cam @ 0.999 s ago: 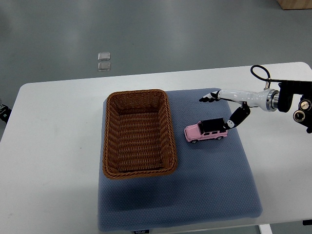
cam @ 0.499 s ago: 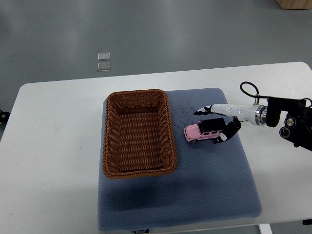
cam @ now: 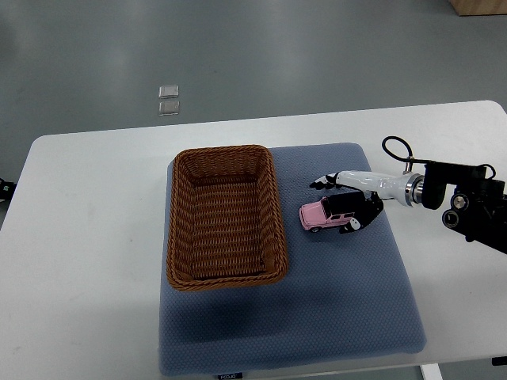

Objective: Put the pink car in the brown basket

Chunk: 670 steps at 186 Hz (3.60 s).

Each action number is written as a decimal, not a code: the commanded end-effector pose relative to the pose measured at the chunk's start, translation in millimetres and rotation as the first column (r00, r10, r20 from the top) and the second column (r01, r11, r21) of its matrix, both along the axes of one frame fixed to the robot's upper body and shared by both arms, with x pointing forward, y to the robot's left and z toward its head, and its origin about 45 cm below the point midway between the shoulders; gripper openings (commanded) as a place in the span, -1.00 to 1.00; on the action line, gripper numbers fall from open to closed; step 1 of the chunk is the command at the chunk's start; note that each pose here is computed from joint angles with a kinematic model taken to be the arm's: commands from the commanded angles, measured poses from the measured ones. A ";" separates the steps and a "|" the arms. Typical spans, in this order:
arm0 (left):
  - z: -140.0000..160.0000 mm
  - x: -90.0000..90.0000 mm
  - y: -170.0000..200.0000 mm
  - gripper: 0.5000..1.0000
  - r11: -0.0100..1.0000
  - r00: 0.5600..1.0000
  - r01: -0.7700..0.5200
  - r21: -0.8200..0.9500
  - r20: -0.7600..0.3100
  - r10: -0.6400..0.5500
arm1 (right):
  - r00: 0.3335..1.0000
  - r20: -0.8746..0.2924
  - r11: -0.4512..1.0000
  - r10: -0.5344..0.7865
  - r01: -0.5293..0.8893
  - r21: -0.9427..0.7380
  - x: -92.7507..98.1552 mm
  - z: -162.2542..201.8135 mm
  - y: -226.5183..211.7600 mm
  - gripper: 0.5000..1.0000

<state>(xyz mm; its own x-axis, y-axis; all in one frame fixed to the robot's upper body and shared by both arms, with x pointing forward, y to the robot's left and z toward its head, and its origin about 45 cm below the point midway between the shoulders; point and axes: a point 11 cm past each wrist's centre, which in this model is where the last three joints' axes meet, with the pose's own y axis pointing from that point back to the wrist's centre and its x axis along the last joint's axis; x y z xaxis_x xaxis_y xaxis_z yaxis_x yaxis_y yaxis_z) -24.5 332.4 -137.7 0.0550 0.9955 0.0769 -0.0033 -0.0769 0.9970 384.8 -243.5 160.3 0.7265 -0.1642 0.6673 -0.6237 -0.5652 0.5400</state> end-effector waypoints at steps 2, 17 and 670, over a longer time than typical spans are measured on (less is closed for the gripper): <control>0.0 0.3 0.0 1.00 1.000 1.000 0.000 0.000 0.001 0.000 | 1.000 0.000 1.000 0.003 -0.003 0.002 -0.3 -0.1 1.6 0.41; 0.0 0.3 0.0 1.00 1.000 1.000 0.000 0.000 0.001 0.000 | 1.000 0.001 1.000 0.006 -0.006 0.002 -0.1 0.4 1.9 0.33; 0.0 0.3 0.0 1.00 1.000 1.000 0.000 0.000 0.001 0.000 | 0.977 -0.153 0.806 -0.152 0.212 0.553 72.8 72.4 114.7 0.65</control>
